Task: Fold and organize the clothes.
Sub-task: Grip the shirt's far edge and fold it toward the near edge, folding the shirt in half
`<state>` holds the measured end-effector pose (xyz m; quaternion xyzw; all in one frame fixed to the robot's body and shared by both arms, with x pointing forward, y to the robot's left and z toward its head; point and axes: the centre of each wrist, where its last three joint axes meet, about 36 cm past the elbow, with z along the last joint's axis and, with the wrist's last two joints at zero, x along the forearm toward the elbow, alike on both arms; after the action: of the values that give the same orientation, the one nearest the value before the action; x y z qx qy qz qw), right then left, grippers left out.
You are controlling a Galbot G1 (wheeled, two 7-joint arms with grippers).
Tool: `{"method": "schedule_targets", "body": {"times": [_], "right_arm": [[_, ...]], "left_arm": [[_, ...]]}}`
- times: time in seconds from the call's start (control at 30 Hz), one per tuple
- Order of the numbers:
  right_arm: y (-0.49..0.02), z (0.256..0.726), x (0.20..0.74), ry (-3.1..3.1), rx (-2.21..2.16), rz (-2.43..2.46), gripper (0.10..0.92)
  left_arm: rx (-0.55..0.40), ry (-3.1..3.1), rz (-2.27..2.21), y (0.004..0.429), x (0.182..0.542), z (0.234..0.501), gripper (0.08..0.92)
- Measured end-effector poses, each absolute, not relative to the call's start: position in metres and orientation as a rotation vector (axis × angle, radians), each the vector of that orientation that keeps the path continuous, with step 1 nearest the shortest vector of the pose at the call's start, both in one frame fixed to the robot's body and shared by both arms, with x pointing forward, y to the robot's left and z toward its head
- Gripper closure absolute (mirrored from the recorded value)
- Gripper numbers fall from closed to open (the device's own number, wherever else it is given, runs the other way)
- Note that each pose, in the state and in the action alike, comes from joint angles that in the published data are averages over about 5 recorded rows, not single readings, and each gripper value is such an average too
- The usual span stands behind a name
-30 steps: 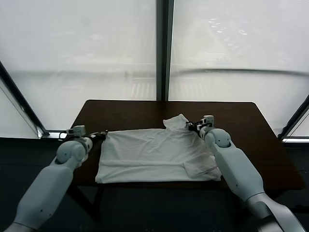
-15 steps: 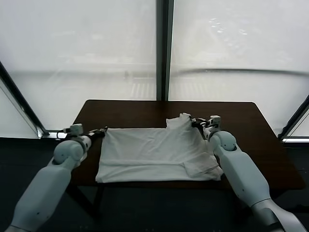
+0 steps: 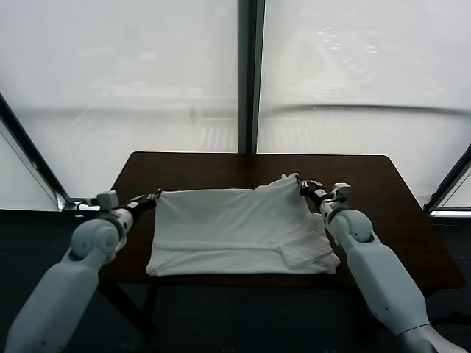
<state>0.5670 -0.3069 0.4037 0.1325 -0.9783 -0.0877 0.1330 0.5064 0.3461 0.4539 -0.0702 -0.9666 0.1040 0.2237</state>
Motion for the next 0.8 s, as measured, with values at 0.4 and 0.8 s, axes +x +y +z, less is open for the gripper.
{"method": "schedule_targets", "body": {"times": [0.4, 0.8], "right_arm": [[-0.321, 0.416, 0.532, -2.812, 0.368, -0.264, 0.882], [-0.329, 0.443, 0.483, -2.766, 0.324, -0.124, 0.882]], "left_arm": [[-0.201, -2.677, 0.276, 0.35, 0.482, 0.458, 0.819], [-0.231, -2.66, 0.267, 0.343, 0.447, 0.457, 0.819]]}}
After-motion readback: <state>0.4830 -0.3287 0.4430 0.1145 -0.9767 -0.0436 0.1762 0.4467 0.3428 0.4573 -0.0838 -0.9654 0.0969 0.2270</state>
